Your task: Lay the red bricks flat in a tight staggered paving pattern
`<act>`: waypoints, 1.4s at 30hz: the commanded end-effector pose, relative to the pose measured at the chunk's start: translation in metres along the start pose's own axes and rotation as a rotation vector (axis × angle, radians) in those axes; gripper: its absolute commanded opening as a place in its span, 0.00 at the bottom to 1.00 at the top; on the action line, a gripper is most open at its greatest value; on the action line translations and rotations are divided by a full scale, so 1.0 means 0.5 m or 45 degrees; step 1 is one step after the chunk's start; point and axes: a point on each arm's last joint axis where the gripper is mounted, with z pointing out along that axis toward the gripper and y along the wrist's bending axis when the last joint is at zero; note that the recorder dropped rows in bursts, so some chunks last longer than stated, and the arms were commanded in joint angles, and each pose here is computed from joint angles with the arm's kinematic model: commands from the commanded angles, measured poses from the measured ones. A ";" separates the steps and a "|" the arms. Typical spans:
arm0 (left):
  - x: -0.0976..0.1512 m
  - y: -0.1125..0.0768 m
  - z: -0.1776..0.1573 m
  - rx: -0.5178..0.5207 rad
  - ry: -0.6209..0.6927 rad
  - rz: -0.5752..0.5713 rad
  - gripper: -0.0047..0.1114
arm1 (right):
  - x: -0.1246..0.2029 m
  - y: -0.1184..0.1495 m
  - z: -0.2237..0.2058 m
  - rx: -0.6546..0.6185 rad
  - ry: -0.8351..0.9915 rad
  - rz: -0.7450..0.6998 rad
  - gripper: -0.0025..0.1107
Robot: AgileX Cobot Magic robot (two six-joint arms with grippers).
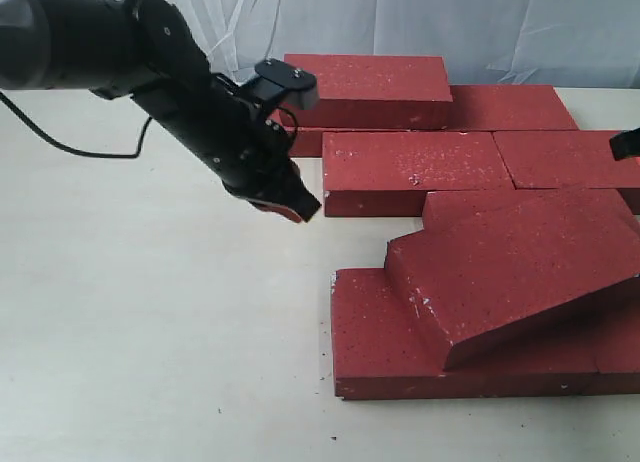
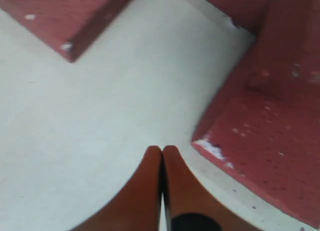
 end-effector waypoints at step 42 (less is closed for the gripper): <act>-0.002 -0.171 0.099 0.110 -0.030 0.263 0.04 | 0.049 0.020 0.071 -0.240 0.307 -0.004 0.01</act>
